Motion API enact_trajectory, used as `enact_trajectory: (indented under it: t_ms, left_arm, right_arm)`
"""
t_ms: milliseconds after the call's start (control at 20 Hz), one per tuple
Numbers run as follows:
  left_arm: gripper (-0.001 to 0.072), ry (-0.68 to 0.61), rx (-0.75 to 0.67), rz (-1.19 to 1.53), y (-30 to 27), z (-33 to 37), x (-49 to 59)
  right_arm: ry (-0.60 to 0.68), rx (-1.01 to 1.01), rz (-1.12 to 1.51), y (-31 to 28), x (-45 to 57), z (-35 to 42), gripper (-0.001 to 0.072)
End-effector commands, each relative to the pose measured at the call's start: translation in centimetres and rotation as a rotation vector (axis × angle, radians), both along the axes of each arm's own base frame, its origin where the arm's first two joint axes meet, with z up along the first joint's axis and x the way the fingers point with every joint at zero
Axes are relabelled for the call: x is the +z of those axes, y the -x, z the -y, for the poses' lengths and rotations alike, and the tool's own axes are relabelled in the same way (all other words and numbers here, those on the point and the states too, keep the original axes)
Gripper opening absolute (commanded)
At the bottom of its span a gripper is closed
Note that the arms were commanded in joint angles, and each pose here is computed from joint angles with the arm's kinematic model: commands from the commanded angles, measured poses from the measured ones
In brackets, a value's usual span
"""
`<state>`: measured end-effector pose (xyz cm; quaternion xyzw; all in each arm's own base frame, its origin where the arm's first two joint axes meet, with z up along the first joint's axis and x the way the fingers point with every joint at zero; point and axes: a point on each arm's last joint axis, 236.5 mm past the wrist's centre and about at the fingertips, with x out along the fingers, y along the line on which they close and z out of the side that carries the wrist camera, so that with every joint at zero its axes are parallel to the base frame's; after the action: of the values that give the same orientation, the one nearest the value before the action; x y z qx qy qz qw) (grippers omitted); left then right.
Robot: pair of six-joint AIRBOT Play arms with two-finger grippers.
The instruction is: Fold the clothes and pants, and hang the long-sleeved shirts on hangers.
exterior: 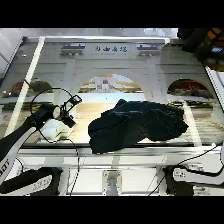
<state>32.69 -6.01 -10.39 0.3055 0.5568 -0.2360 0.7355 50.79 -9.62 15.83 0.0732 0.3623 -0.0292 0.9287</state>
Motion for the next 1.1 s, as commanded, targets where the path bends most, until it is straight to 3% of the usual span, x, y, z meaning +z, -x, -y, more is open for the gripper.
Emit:
enact_trajectory:
  t_ms: [0,300,500,700,750,800,850,900,950,1050]
  left_arm:
    - [0.0160,0.000,0.000,-0.001,0.0,0.0,0.0]
    - [0.0160,0.200,0.119,-0.046,0.8,3.9,0.1]
    - [0.0160,0.392,0.233,-0.093,1.2,7.5,1.0]
    - [0.0161,0.418,0.243,-0.149,2.4,8.3,1.0]
    - [0.0173,0.414,0.237,-0.180,3.1,8.3,0.9]
    - [0.0303,0.407,0.221,-0.212,3.9,8.3,0.8]
    - [0.0396,0.400,0.197,-0.242,4.7,8.4,0.7]
    - [0.0401,0.394,0.175,-0.267,5.4,8.4,0.7]
    - [0.0403,0.391,0.159,-0.286,5.8,8.4,0.7]
    - [0.0405,0.390,0.159,-0.294,6.0,8.4,0.7]
  right_arm:
    - [-0.063,0.058,-0.377,3.9,-9.3,-1.1,0.0223]
    - [-0.142,0.085,-0.414,4.1,-10.4,-2.7,0.0222]
    - [-0.115,0.144,-0.650,9.5,-12.2,-2.8,0.0192]
    - [-0.140,0.199,-0.817,13.6,-12.5,-3.6,0.0173]
    - [-0.153,0.199,-0.843,14.2,-13.0,-3.8,0.0120]
    - [-0.168,0.201,-0.877,15.0,-14.0,-4.1,0.0124]
    - [-0.186,0.205,-0.919,16.0,-15.2,-4.4,0.0198]
    - [-0.202,0.204,-0.958,17.1,-16.7,-4.7,0.0419]
    - [-0.212,0.198,-0.982,17.8,-18.2,-4.9,0.0506]
    - [-0.206,0.177,-0.992,18.6,-20.9,-4.8,0.0575]
